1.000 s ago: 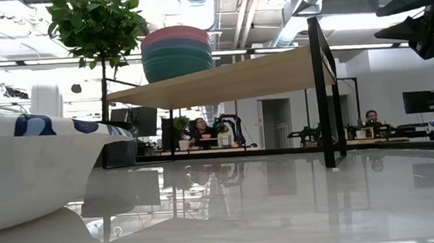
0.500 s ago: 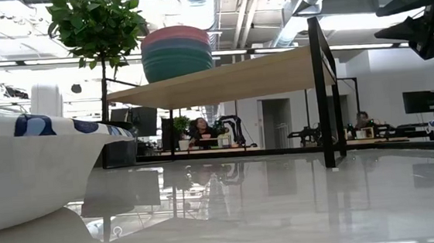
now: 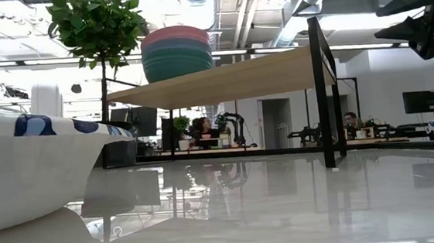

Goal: Place and stack bowls onto a shelf
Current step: Stack the orange bowl on top of the pink bowl on the shelf

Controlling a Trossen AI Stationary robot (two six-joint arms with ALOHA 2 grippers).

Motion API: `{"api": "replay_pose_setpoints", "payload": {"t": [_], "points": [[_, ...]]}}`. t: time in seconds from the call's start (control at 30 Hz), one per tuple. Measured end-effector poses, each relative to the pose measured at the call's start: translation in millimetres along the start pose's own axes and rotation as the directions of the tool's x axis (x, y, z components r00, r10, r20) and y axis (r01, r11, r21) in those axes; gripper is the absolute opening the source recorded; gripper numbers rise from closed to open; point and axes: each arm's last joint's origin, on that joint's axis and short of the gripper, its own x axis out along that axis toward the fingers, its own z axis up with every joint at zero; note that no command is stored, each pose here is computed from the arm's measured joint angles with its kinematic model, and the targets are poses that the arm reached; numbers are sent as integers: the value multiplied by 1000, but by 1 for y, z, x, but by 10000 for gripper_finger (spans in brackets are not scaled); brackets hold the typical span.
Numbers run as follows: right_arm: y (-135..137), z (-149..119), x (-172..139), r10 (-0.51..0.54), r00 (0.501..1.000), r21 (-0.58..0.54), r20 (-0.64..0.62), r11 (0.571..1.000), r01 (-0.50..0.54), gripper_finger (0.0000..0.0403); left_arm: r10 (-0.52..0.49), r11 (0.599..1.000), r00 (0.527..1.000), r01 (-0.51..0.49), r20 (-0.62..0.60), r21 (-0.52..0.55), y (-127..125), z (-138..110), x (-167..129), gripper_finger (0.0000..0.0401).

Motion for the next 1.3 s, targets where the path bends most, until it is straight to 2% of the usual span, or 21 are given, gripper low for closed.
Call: {"api": "replay_pose_setpoints", "payload": {"t": [0.07, 0.17, 0.37, 0.57, 0.73, 0.93, 1.1, 1.2, 1.3], "points": [[0, 0, 0, 0, 1000, 0, 0, 1000, 0, 212, -7, 1000, 1000, 7, 3, -12, 0, 1, 0, 10], [0, 0, 0, 0, 1000, 0, 0, 1000, 0, 212, -26, 999, 1000, 27, 6, -40, -1, 1, 0, 6], [0, 0, 0, 0, 1000, 0, 0, 1000, 0, 212, -134, 981, 991, 129, -25, -143, -8, 4, -7, 1], [0, 0, 0, 0, 1000, 0, 0, 1000, 0, 212, -221, 950, 974, 227, 48, -215, -22, 20, -36, 0], [0, 0, 0, 0, 1000, 0, 0, 1000, 0, 212, -227, 927, 968, 249, 109, -281, -17, 36, -70, 0], [0, 0, 0, 0, 1000, -5, 0, 1000, 0, 212, -121, 936, 970, 181, 209, -301, 7, 53, -116, 0], [0, 0, 0, 0, 1000, -7, 0, 1000, 0, 212, 46, 931, 966, 51, 254, -361, 39, 57, -163, 0], [0, 0, 0, 0, 1000, -9, -1, 1000, 0, 212, 207, 883, 932, -48, 297, -467, 61, 55, -195, 0], [0, 0, 0, 0, 1000, -9, -1, 1000, 0, 212, 370, 778, 852, -66, 370, -625, 84, 54, -230, 0]]}}
